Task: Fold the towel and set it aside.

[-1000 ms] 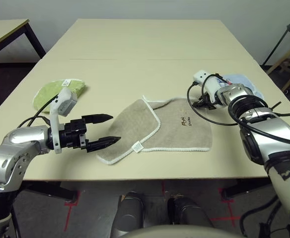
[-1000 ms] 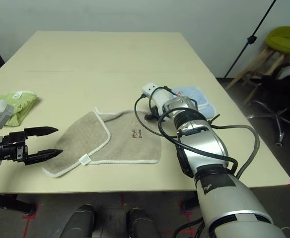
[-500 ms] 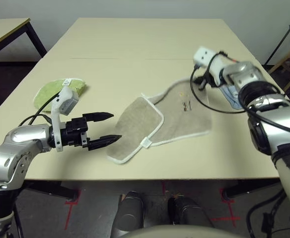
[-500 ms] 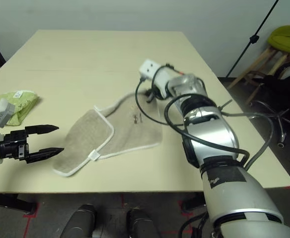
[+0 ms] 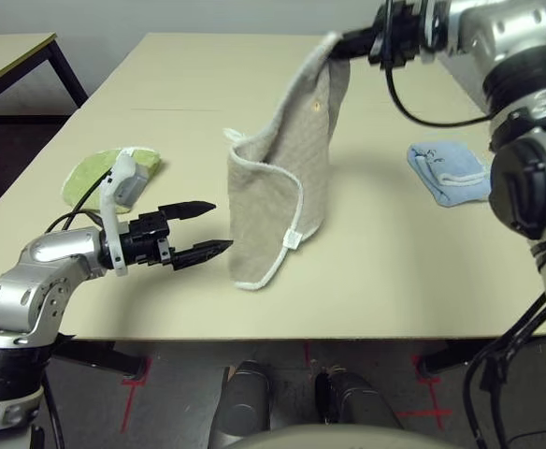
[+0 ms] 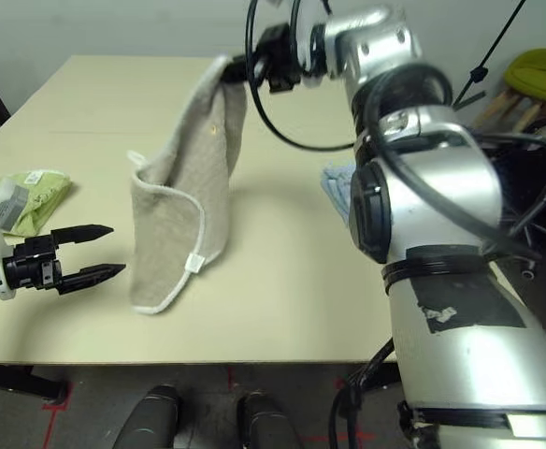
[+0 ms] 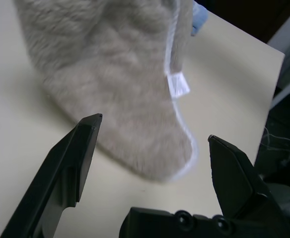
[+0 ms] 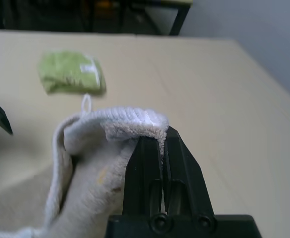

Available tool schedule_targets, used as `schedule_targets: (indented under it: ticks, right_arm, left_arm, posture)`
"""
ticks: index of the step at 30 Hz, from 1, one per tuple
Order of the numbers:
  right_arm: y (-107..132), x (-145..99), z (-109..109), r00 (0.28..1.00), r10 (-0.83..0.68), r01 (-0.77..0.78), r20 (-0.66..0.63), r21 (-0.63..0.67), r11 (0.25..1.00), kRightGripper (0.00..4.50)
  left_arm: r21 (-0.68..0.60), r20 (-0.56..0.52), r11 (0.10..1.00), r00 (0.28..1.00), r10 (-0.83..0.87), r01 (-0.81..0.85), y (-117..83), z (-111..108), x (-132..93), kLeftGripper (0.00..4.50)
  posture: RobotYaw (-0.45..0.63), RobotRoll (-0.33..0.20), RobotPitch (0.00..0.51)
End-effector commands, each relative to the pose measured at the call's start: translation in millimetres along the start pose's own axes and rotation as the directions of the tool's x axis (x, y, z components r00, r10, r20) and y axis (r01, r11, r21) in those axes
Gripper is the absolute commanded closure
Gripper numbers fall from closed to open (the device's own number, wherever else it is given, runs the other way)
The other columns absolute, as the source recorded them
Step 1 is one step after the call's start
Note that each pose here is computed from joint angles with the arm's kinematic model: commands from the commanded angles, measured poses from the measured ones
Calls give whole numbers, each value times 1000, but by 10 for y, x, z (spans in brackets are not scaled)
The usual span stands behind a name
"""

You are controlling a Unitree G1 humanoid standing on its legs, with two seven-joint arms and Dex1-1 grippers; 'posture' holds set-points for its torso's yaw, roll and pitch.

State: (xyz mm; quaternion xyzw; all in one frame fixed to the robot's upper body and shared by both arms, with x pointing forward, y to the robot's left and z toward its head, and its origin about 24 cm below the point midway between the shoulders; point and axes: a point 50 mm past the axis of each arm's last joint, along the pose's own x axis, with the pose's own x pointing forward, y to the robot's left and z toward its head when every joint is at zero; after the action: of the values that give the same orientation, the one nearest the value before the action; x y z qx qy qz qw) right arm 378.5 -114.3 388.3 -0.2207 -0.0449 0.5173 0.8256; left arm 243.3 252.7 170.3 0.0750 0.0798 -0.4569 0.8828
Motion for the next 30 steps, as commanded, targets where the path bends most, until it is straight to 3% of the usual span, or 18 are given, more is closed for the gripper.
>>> schedule_targets:
  ticks: [1,6,11,19,30]
  right_arm:
    - [-16,-74,273,995,-27,27,92,-5,1000,4463]
    - [4,-101,462,992,-21,25,124,-30,999,4463]
    - [29,-11,372,997,-5,8,75,-43,999,4463]
    - [31,86,274,999,-46,47,19,-64,997,4463]
    - [5,265,179,974,-226,222,-26,-106,969,4463]
  left_arm:
    - [-38,30,999,999,29,-28,0,10,-43,0]
    - [-77,41,996,998,46,-43,-23,1,-30,0]
    - [-200,58,978,995,80,-67,-28,-14,64,0]
    - [-272,53,959,994,94,-76,-100,-35,159,0]
    - [-378,12,920,993,114,-101,-270,-136,426,0]
  posture:
    - [233,0,74]
    - [242,0,72]
    - [246,0,68]
    - [247,0,69]
    - [228,0,79]
